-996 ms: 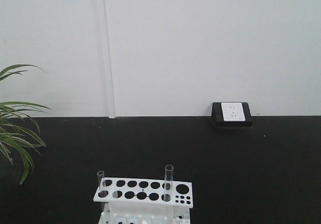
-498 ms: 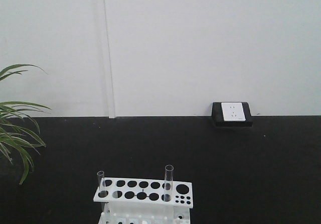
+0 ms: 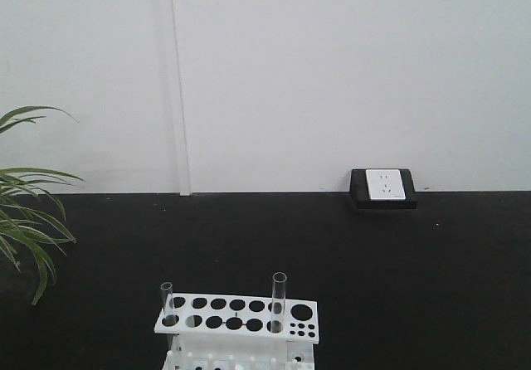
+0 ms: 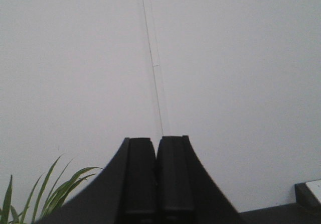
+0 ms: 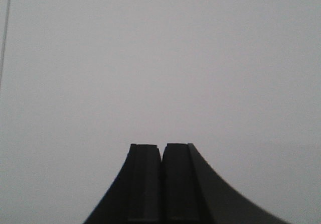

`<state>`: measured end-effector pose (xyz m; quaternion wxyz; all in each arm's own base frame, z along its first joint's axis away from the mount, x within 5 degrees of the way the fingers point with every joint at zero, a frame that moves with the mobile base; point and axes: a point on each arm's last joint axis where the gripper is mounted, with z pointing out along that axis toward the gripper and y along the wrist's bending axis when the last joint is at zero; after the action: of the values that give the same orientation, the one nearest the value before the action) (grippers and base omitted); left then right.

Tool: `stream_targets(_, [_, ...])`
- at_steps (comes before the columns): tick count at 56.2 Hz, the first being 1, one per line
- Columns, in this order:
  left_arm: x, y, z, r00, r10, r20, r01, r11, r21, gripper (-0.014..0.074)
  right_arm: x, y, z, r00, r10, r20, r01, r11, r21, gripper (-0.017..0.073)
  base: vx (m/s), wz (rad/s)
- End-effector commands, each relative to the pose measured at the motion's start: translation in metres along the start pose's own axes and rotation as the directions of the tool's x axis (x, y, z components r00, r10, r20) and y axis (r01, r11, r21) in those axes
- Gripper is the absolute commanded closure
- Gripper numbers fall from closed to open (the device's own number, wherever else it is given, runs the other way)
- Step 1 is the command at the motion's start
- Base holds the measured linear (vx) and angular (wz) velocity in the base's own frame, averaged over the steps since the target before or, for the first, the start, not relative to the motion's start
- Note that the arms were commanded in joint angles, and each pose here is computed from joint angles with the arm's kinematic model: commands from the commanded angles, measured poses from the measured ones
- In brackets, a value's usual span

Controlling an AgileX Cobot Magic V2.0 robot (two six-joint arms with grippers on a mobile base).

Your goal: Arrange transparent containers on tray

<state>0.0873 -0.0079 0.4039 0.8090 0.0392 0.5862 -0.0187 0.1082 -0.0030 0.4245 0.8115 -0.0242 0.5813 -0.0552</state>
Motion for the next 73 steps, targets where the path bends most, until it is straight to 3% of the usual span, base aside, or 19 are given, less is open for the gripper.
stream_targets(1, [-0.015,0.001,0.037,1.000,0.000,0.020,0.000,1.000,-0.007,0.0594,-0.016,-0.002,0.034,0.999,-0.004,0.040,0.004,1.000,0.000,0.0571,0.00,0.00])
stream_targets(14, [0.010,0.000,0.088,0.995,-0.008,-0.095,0.008,1.000,-0.004,0.0593,0.011,0.001,0.071,0.994,0.066,-0.082,-0.067,0.998,-0.007,0.0570,0.00,0.00])
stream_targets(29, [0.023,0.000,0.098,0.988,-0.007,-0.152,0.007,1.000,-0.001,0.0533,0.021,0.002,0.078,0.989,0.069,-0.129,-0.070,0.998,-0.007,0.0515,0.00,0.00])
stream_targets(37, [0.023,0.000,0.098,0.988,-0.007,-0.152,0.007,1.000,-0.001,0.0425,0.022,0.001,0.078,0.989,0.069,-0.135,-0.070,0.998,-0.006,0.0403,0.00,0.00])
stream_targets(47, [0.023,0.000,0.098,0.988,-0.007,-0.153,0.007,1.000,-0.001,0.0209,0.024,0.001,0.078,0.985,0.069,-0.158,-0.071,0.997,-0.004,0.0149,0.00,0.00])
stream_targets(54, [0.023,-0.008,0.098,0.987,-0.053,-0.154,0.058,0.998,0.028,0.0069,0.024,0.010,0.077,0.974,0.154,-0.168,-0.162,0.986,-0.033,-0.0049,0.00,0.00])
stream_targets(60, [0.024,-0.020,0.097,0.982,-0.077,-0.172,0.093,0.992,0.089,0.0004,0.022,0.027,0.076,0.970,0.162,-0.183,-0.184,0.976,-0.116,-0.0150,0.00,0.00])
stream_targets(67, [0.023,-0.037,0.094,0.979,-0.083,-0.184,0.116,0.977,0.179,-0.0013,0.019,0.047,0.072,0.967,0.167,-0.192,-0.208,0.954,-0.217,-0.0169,0.00,0.00])
stream_targets(73, [0.021,-0.044,0.093,0.981,-0.088,-0.172,0.124,0.969,0.211,-0.0007,0.018,0.056,0.070,0.968,0.162,-0.192,-0.211,0.940,-0.269,-0.0157,0.00,0.00])
